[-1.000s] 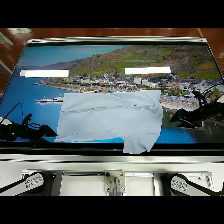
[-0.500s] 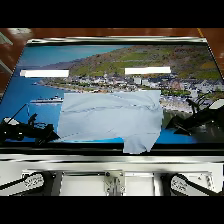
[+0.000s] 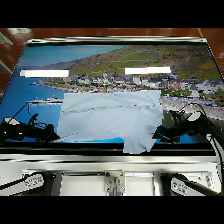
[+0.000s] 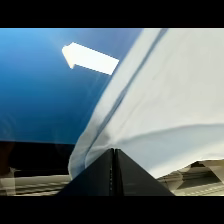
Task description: Fold the shirts.
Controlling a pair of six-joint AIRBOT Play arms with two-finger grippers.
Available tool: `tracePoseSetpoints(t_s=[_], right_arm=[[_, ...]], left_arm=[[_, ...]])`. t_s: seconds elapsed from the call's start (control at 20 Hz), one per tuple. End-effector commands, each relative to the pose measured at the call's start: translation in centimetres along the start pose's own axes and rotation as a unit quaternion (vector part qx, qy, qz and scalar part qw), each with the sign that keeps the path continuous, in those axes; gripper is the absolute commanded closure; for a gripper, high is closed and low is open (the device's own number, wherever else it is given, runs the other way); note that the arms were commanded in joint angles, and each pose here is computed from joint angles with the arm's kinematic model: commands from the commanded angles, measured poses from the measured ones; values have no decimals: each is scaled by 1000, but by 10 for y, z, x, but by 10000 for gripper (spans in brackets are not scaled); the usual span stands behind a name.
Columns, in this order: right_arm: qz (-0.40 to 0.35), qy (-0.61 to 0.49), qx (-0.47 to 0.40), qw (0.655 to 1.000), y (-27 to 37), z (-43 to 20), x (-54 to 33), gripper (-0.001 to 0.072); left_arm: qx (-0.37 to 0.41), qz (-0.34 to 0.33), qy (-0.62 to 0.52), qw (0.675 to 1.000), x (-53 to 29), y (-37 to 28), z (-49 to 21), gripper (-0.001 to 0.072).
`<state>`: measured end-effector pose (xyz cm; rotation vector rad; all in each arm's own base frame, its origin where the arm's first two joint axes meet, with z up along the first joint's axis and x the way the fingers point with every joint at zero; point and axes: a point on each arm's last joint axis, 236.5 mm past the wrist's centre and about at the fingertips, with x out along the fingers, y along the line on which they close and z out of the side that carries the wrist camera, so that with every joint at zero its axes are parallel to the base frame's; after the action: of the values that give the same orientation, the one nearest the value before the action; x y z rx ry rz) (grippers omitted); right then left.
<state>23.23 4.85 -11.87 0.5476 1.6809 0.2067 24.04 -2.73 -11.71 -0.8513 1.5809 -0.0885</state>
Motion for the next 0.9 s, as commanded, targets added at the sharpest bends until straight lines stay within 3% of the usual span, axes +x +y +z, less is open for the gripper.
tracePoseSetpoints(t_s=[0.0,0.05,0.1,0.15,0.2,0.35,0.6,0.85], right_arm=[[-16,-40,26,999,3,15,13,338],[-18,-45,21,999,7,18,15,332],[-20,-45,11,999,11,17,17,380],[-21,-42,6,999,13,16,18,609],[-20,-42,-1,999,15,16,18,646],[-15,-61,-50,997,26,27,-5,647],[2,-205,-92,975,76,89,-94,648],[43,-315,-90,944,115,158,-146,648]], left_arm=[[5,0,-1,1000,0,0,1,669],[5,0,-1,1000,0,0,1,669],[5,0,-1,1000,0,0,1,669],[7,0,-1,1000,0,0,1,669],[9,0,-1,1000,-1,0,1,669],[27,0,-17,999,-9,-6,9,670],[93,-5,-110,990,-64,-44,66,671],[132,-84,-197,968,-102,-131,128,671]])
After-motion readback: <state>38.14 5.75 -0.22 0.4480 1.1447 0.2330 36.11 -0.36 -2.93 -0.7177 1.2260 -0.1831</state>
